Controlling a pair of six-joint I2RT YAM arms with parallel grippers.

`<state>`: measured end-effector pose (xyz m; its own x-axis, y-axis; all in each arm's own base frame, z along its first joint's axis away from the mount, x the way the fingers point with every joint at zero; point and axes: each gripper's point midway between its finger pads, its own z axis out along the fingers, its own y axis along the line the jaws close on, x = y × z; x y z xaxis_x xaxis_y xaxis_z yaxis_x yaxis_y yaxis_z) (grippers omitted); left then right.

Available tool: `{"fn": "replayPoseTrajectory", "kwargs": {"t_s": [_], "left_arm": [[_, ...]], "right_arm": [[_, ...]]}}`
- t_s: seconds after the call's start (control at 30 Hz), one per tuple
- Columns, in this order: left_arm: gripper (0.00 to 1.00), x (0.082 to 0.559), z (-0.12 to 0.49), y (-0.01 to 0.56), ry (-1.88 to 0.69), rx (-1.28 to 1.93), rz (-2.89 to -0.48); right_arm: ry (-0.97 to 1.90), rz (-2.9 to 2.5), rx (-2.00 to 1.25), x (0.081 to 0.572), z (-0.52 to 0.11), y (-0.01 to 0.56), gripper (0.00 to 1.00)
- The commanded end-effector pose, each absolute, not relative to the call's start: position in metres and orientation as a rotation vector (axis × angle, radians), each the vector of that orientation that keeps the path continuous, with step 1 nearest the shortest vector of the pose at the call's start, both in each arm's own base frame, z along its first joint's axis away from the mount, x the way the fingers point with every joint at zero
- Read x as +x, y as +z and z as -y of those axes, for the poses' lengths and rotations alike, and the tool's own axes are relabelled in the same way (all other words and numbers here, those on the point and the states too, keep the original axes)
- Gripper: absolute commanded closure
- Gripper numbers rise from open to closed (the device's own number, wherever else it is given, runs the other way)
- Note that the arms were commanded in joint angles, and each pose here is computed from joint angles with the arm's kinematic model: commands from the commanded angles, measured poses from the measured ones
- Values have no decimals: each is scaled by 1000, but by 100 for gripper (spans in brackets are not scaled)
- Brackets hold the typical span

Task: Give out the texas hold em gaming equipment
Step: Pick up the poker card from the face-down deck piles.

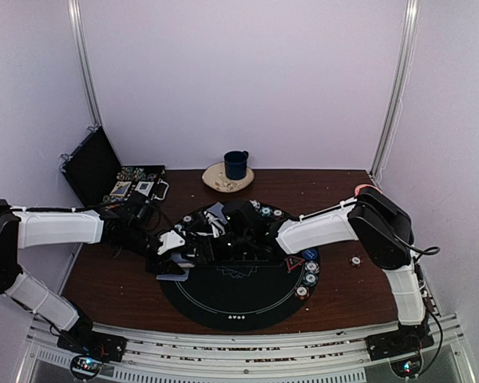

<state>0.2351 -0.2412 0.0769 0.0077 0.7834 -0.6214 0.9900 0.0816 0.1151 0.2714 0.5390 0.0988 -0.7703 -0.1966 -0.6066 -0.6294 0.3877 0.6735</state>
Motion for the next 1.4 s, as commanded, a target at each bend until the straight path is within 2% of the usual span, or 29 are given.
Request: {"fn": "replayPoseTrajectory", "kwargs": {"t_s": [0.0, 0.5, 0.6, 0.8, 0.93, 1.07, 1.37], "left_arm": [[65, 239, 250, 87, -513, 1738, -1765], [65, 240, 250, 85, -510, 1739, -1772], [65, 240, 250, 84, -511, 1740, -1774], [65, 240, 250, 84, -509, 1741, -1773], [65, 240, 250, 83, -509, 1741, -1778], [65, 240, 250, 83, -511, 1742, -1777], [65, 240, 250, 81, -511, 1742, -1781]], "right_arm": [[1216, -2309, -661, 284, -512, 82, 34], [1260, -2203, -807, 269, -519, 124, 39], [1275, -2183, -823, 266, -520, 131, 47], [1321, -2140, -864, 257, -522, 142, 72], [1342, -2104, -889, 252, -525, 152, 77], [1352, -2100, -900, 249, -525, 154, 100], [1403, -2086, -808, 251, -504, 160, 100]]}}
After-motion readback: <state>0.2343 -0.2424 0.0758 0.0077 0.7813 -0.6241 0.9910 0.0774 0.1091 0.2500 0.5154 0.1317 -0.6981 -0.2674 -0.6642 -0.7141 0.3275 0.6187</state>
